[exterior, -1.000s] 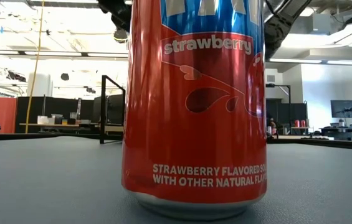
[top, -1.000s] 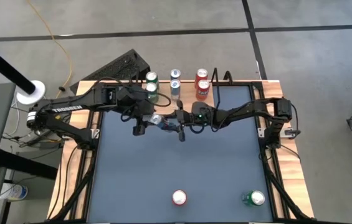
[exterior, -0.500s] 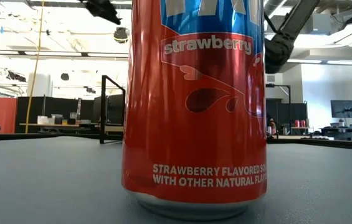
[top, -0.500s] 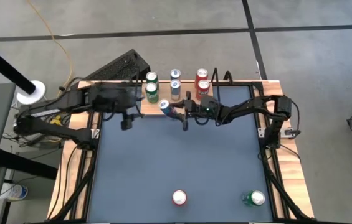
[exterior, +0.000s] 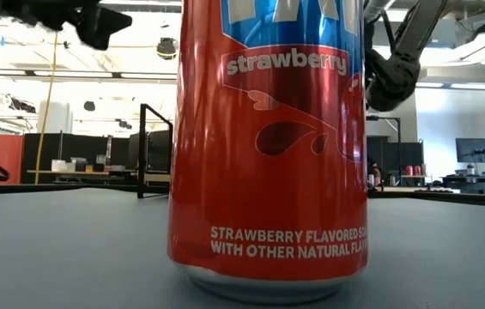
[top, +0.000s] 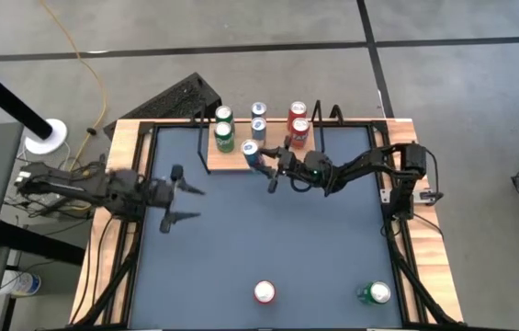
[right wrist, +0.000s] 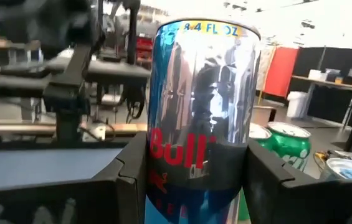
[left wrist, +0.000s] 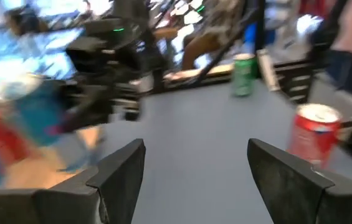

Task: Place canned beverage on shelf
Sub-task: Put the blue soda can on the shelf aligned with the other blue soda cans

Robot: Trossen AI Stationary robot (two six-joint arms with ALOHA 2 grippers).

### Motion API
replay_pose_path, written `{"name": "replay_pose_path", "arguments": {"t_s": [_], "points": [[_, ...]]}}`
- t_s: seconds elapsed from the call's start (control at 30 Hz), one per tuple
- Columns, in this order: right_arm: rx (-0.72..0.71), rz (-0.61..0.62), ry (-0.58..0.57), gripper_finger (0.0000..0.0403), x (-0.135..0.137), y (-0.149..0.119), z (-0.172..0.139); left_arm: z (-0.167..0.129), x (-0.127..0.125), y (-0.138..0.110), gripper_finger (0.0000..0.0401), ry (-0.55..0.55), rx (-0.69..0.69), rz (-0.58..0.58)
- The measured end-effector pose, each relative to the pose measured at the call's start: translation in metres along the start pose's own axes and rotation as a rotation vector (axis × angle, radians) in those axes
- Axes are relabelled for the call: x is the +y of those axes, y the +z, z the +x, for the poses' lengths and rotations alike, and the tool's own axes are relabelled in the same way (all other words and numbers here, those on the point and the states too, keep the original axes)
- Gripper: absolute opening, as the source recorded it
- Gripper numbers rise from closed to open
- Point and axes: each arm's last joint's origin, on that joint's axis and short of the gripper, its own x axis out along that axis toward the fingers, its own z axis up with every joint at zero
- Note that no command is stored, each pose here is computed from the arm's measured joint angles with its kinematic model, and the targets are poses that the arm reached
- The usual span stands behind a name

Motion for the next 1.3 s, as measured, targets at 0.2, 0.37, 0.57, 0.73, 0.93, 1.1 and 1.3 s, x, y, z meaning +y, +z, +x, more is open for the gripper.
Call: {"name": "replay_pose_path", "arguments": {"t_s": [0.2,0.37,0.57,0.73,0.93,1.1,1.3], "points": [[0.0,0.038,-0.059,0.0171,0.001,-0.015,-0.001,0.0,-0.025,-0.049,0.027,-0.094,-0.126,0.009],[-0.029,0.03,-0.113,0.0171,0.003,-0.033,-0.001,-0.004,-0.035,-0.068,0.0269,-0.138,-0.181,0.011],[-0.059,0.032,-0.131,0.0172,0.002,-0.055,0.0,-0.005,-0.038,-0.073,0.0269,-0.154,-0.184,0.028],[-0.039,0.011,-0.142,0.0173,0.0,-0.069,0.01,-0.005,-0.038,-0.073,0.0269,-0.153,-0.186,0.029],[-0.019,-0.043,-0.215,0.0173,0.0,-0.076,0.014,-0.005,-0.038,-0.073,0.0269,-0.154,-0.185,0.029],[0.002,-0.024,-0.253,0.0174,-0.01,-0.085,0.013,-0.005,-0.038,-0.073,0.0269,-0.154,-0.184,0.029],[0.01,-0.028,-0.274,0.0174,-0.017,-0.087,0.013,-0.005,-0.038,-0.075,0.0269,-0.156,-0.167,0.033]]}}
